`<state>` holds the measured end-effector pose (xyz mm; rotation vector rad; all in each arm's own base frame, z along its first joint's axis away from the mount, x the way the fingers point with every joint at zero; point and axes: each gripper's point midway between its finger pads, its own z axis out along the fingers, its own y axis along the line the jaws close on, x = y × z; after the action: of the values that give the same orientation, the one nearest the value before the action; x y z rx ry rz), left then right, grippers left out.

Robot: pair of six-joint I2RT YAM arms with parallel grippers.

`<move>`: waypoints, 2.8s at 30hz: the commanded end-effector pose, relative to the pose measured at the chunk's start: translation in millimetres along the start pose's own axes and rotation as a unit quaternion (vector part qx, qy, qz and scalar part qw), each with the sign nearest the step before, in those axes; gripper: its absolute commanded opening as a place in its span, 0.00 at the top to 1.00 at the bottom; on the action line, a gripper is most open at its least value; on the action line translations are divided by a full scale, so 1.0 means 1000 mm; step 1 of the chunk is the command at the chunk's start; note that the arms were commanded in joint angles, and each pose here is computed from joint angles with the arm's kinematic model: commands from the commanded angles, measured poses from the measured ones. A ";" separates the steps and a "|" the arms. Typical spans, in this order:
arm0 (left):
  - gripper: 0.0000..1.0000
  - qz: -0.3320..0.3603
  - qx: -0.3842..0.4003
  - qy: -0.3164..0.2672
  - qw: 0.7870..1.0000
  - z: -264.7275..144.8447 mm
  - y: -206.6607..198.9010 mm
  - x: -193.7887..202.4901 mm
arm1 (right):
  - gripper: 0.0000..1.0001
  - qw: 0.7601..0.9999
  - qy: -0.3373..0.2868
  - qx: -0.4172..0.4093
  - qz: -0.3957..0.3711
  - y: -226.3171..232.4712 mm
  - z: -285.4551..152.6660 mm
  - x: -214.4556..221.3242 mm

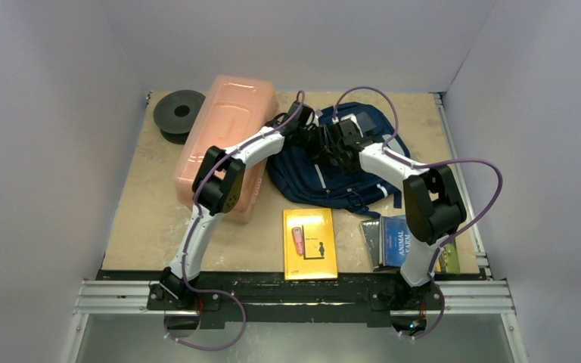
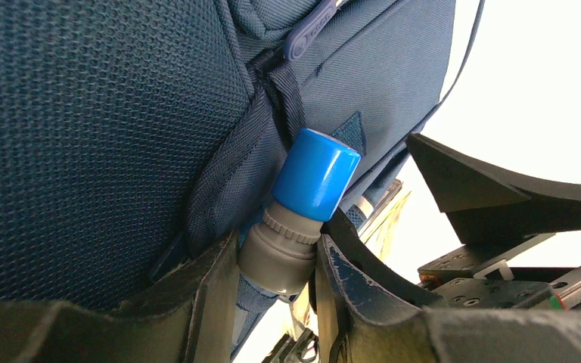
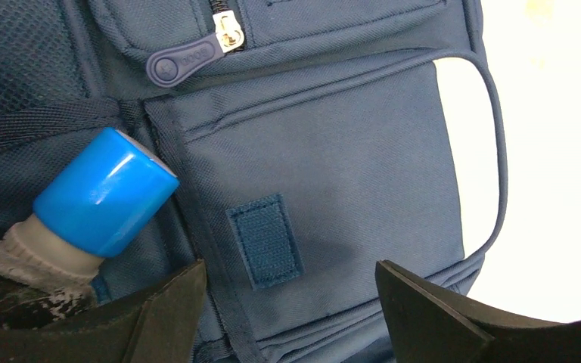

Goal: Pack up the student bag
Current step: Place the personal item in the student bag.

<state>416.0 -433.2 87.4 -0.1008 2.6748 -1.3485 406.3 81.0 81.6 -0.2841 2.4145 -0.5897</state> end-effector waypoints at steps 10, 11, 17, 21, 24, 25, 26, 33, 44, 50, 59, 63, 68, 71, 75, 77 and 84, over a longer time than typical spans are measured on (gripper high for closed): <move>1.00 -0.041 -0.047 0.018 0.998 0.010 0.040 0.008 | 0.46 0.998 -0.007 0.051 0.045 -0.009 0.002 0.006; 1.00 -0.041 -0.046 0.017 0.998 0.010 0.040 0.007 | 0.52 0.997 -0.016 0.048 0.052 -0.010 0.000 0.002; 1.00 -0.042 -0.045 0.023 0.998 0.010 0.040 0.009 | 0.87 0.993 -0.066 0.011 0.098 -0.009 -0.017 -0.029; 1.00 -0.028 -0.041 0.026 0.998 0.005 0.033 0.012 | 1.00 0.990 -0.082 -0.008 0.113 -0.007 -0.023 -0.040; 1.00 0.002 -0.034 0.033 0.999 -0.001 0.025 0.015 | 1.00 0.989 -0.084 -0.030 0.120 -0.002 -0.025 -0.045; 1.00 0.015 -0.038 0.036 0.999 -0.003 0.024 0.017 | 1.00 0.988 -0.085 -0.039 0.122 0.000 -0.026 -0.046; 1.00 0.022 -0.048 0.042 0.998 -0.006 0.025 0.020 | 1.00 0.987 -0.087 -0.045 0.127 0.000 -0.027 -0.047; 1.00 0.064 -0.086 0.065 0.992 -0.019 0.028 0.036 | 1.00 0.980 -0.098 -0.071 0.161 -0.008 -0.031 -0.054; 1.00 0.083 -0.061 0.102 0.989 0.001 0.004 0.051 | 1.00 0.964 -0.119 -0.141 0.193 -0.004 -0.035 -0.058; 1.00 0.032 -0.040 0.102 0.993 0.020 0.003 0.049 | 1.00 0.954 -0.141 -0.166 0.206 -0.003 -0.049 -0.065; 1.00 -0.039 0.008 0.058 0.998 0.041 -0.016 0.027 | 1.00 0.945 -0.161 -0.181 0.221 -0.008 -0.066 -0.069; 1.00 -0.042 -0.007 0.059 0.997 0.042 -0.009 0.028 | 1.00 0.938 -0.168 -0.186 0.241 -0.012 -0.074 -0.071; 1.00 -0.051 -0.016 0.066 0.996 0.044 -0.005 0.036 | 1.00 0.931 -0.174 -0.201 0.250 -0.012 -0.077 -0.073; 1.00 -0.046 -0.012 0.056 0.997 0.044 -0.009 0.032 | 1.00 0.924 -0.176 -0.225 0.253 -0.008 -0.078 -0.074; 0.94 -0.053 0.007 0.010 0.999 0.052 -0.014 0.015 | 1.00 0.914 -0.173 -0.255 0.263 -0.001 -0.084 -0.074; 0.87 -0.060 0.029 -0.014 0.998 0.055 -0.021 0.005 | 1.00 0.913 -0.167 -0.257 0.268 -0.002 -0.082 -0.071; 0.51 0.001 0.036 -0.033 0.999 0.029 -0.037 0.011 | 1.00 0.917 -0.158 -0.246 0.270 -0.014 -0.073 -0.064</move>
<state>394.6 -485.5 85.0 -0.1890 2.7122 -1.5390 396.8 90.3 114.5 0.1073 2.3237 0.1135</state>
